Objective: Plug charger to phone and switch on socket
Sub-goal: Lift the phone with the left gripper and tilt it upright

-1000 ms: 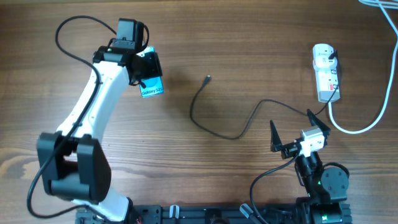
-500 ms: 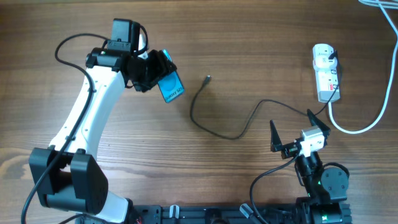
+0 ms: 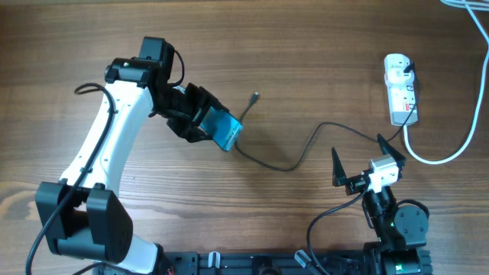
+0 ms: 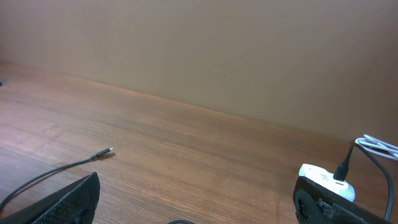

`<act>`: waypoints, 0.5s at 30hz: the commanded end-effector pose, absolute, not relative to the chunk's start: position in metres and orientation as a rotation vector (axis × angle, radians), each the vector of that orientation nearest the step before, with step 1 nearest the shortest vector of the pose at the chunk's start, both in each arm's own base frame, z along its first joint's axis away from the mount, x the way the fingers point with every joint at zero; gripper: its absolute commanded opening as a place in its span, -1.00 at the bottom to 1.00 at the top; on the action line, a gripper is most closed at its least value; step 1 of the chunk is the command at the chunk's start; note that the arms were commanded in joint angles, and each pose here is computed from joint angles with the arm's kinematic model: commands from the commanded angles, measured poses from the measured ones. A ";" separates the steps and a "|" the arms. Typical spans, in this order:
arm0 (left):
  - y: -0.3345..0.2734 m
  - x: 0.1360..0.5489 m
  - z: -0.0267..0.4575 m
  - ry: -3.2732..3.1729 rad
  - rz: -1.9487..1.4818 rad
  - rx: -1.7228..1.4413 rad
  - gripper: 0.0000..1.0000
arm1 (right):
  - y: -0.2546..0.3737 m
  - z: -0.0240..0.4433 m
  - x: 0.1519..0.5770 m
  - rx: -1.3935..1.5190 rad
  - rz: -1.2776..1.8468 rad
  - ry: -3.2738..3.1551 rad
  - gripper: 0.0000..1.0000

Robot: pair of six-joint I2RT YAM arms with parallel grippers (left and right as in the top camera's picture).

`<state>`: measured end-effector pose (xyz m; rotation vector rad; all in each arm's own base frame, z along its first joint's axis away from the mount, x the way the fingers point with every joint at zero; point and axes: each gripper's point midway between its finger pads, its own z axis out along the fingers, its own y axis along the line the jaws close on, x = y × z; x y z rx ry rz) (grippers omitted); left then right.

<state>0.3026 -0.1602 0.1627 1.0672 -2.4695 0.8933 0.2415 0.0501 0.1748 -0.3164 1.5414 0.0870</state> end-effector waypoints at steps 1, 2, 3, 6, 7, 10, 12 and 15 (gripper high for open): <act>-0.183 0.298 0.202 -2.322 1.119 0.986 -0.92 | 0.050 0.176 0.241 -0.313 0.090 1.536 0.99; -0.186 0.297 0.206 -2.294 1.147 0.970 -0.92 | 0.050 0.176 0.241 -0.313 0.091 1.536 0.99; -0.188 0.296 0.210 -2.261 1.164 0.971 -0.92 | 0.050 0.176 0.241 -0.313 0.091 1.536 0.99; -0.190 0.294 0.212 -2.135 1.106 1.109 -0.92 | 0.050 0.176 0.241 -0.313 0.091 1.536 1.00; -0.190 0.294 0.212 -2.112 1.093 1.136 -0.92 | 0.050 0.176 0.241 -0.313 0.091 1.536 0.99; -0.187 0.296 0.212 -2.087 1.086 1.171 -0.92 | 0.050 0.176 0.241 -0.313 0.091 1.536 0.99; -0.182 0.296 0.216 -2.045 1.100 1.187 -0.92 | 0.050 0.176 0.241 -0.313 0.091 1.536 0.99; -0.172 0.303 0.224 -1.980 1.168 1.205 -0.92 | 0.050 0.176 0.241 -0.313 0.091 1.536 0.99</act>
